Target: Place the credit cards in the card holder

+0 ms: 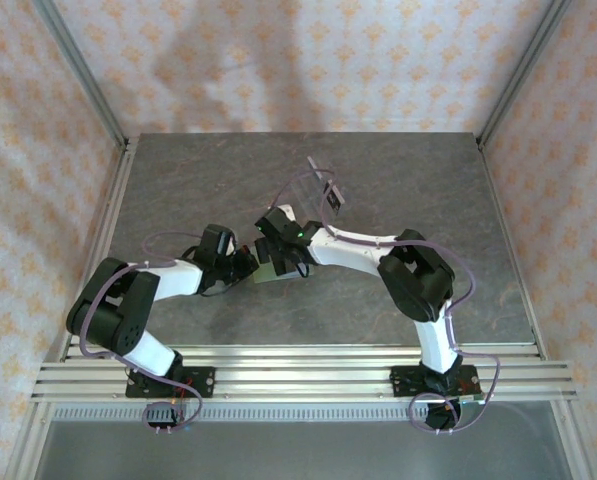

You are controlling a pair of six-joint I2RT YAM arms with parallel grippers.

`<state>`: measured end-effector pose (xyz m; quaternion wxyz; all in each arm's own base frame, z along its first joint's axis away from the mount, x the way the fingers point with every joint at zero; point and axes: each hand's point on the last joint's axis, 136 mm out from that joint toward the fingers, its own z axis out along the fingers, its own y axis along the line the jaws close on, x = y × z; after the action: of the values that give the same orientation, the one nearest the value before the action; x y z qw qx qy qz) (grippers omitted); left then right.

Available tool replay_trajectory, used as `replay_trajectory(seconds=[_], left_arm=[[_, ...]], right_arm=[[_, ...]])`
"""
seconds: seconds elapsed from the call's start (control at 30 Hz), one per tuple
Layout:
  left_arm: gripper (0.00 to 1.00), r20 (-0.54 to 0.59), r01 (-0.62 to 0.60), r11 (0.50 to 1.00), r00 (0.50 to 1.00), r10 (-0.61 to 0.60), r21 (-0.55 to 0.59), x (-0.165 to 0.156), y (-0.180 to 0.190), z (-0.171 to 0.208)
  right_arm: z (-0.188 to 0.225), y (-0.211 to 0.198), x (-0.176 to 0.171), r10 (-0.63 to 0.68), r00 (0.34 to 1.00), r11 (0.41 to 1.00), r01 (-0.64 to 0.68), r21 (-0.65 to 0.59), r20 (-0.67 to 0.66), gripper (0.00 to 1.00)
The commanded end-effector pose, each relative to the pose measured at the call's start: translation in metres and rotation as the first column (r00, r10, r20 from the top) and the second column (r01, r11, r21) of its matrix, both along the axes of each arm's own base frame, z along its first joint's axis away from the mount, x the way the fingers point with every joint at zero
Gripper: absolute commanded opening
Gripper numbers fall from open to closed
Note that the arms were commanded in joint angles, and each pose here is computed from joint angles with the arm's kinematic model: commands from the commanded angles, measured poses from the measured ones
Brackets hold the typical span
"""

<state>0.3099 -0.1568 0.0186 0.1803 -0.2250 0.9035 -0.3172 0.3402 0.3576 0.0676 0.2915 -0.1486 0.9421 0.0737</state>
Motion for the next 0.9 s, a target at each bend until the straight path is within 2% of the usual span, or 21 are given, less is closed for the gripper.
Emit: replay_trajectory(seconds=[0.0, 0.3, 0.47, 0.87], left_arm=[[0.00, -0.107, -0.005, 1.000, 0.994, 0.008, 0.025, -0.027, 0.006, -0.017], [0.00, -0.124, -0.010, 1.000, 0.992, 0.013, 0.022, -0.028, 0.005, -0.023], [0.00, -0.124, -0.023, 1.000, 0.992, 0.025, 0.018, -0.027, 0.006, -0.025], [0.00, -0.125, -0.036, 0.999, 0.991, 0.040, 0.033, -0.030, 0.011, -0.027]], right_arm=[[-0.014, -0.010, 0.000, -0.001, 1.000, 0.998, 0.000, -0.065, -0.013, 0.99], [-0.045, -0.017, -0.016, 0.041, 0.995, 0.993, -0.051, -0.107, -0.094, 0.99], [-0.052, -0.036, -0.015, -0.030, 0.997, 0.987, 0.018, -0.160, -0.071, 0.99], [-0.038, -0.066, -0.010, -0.141, 0.990, 0.972, 0.136, -0.194, -0.013, 0.99]])
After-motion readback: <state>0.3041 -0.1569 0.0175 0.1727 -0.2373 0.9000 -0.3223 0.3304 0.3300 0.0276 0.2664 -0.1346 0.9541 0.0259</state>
